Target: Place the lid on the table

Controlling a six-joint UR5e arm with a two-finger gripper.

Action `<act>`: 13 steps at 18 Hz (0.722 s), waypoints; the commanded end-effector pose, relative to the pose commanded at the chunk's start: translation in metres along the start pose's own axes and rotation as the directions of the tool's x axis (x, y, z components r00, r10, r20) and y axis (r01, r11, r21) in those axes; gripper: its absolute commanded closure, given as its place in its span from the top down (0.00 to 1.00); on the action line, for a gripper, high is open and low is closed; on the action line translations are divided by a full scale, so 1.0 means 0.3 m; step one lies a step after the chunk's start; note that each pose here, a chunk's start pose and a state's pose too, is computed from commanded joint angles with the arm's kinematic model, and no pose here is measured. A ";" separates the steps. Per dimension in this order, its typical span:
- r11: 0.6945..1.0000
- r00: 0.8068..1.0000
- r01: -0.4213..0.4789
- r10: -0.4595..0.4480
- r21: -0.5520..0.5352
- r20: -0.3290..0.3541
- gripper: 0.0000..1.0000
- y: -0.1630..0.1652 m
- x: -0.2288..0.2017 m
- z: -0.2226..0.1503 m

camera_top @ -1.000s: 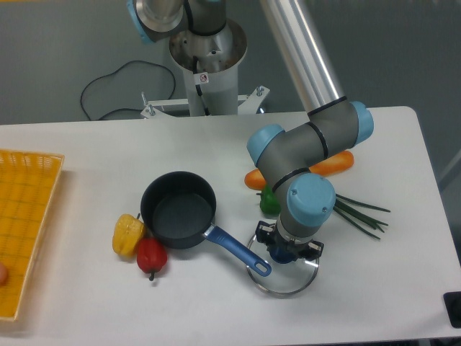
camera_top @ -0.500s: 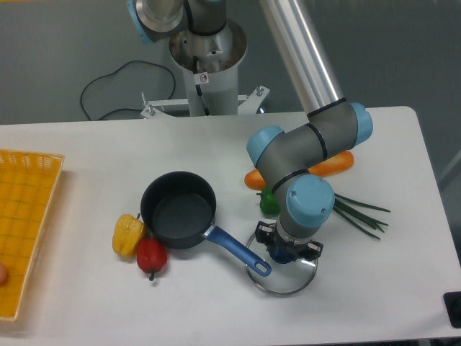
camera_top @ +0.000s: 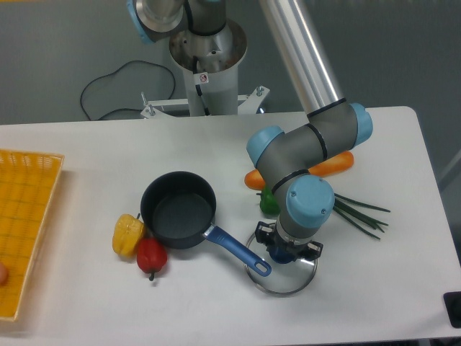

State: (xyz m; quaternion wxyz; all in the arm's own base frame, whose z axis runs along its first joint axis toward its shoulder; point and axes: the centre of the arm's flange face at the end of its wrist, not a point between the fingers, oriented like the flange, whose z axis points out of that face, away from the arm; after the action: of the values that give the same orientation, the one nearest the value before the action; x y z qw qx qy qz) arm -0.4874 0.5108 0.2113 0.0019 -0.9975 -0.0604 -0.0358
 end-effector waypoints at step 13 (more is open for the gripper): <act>1.000 1.000 -0.006 0.006 0.004 0.007 0.72 -0.011 0.007 0.012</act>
State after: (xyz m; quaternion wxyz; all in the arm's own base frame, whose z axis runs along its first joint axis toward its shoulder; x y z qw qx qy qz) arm -0.4855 0.5145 0.2078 0.0036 -0.9978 -0.0572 -0.0323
